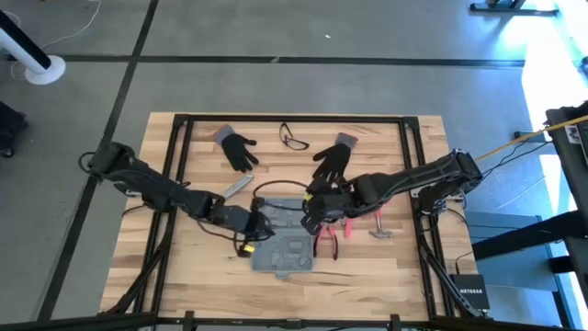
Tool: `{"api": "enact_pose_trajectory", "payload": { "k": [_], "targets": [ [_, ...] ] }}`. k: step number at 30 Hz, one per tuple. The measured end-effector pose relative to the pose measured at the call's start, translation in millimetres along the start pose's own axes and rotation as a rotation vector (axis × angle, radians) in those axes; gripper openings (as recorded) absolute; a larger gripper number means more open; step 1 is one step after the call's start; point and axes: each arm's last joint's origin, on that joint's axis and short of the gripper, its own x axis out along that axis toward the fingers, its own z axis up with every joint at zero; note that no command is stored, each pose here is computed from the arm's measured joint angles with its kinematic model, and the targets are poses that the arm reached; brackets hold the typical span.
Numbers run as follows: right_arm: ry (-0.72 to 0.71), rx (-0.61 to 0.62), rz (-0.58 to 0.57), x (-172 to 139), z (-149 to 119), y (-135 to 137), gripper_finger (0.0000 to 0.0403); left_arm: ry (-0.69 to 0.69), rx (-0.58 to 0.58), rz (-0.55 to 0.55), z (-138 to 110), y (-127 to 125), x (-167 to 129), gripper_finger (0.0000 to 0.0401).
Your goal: Prefit tool cases
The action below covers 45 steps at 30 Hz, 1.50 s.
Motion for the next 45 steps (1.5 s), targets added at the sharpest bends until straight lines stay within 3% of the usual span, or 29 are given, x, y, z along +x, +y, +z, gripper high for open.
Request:
{"api": "enact_pose_trajectory", "payload": {
  "k": [6,13,18,22,26,31,37,41,45],
  "targets": [
    [-0.053,0.028,-0.008,-11.1,3.0,-4.4,0.0000,0.116,-0.072,0.049,-21.4,12.5,26.0,0.0000],
    [-0.051,-0.003,-0.011,-12.0,2.7,-5.0,0.0000,0.266,-0.152,0.091,-38.9,20.9,30.0,0.0000],
    [-0.030,-0.052,-0.036,-12.0,0.7,-7.5,0.0000,0.474,-0.138,0.005,-54.6,2.7,19.1,0.0000],
    [0.012,-0.087,-0.075,-11.1,-3.3,-12.0,0.0000,0.624,-0.159,0.000,-69.9,-16.9,2.7,0.0000],
    [0.043,-0.085,-0.051,1.7,-9.2,-13.5,0.0000,0.641,-0.255,0.026,-76.5,-32.9,-12.6,0.0000],
    [-0.001,-0.008,0.056,33.0,-19.6,-10.5,0.0000,0.674,-0.341,0.144,-81.6,-44.9,-32.8,0.0000],
    [-0.080,0.168,0.127,77.4,-31.7,-23.5,0.0000,0.751,-0.411,0.329,-93.9,-53.4,-52.8,0.0000],
    [-0.121,0.333,0.217,101.9,-41.9,-36.9,0.0000,0.728,-0.455,0.336,-93.9,-60.2,-59.5,0.0000],
    [-0.060,0.416,0.271,118.6,-63.7,-49.6,0.0000,0.712,-0.512,0.310,-88.1,-61.7,-67.8,0.0000]
  ]
}}
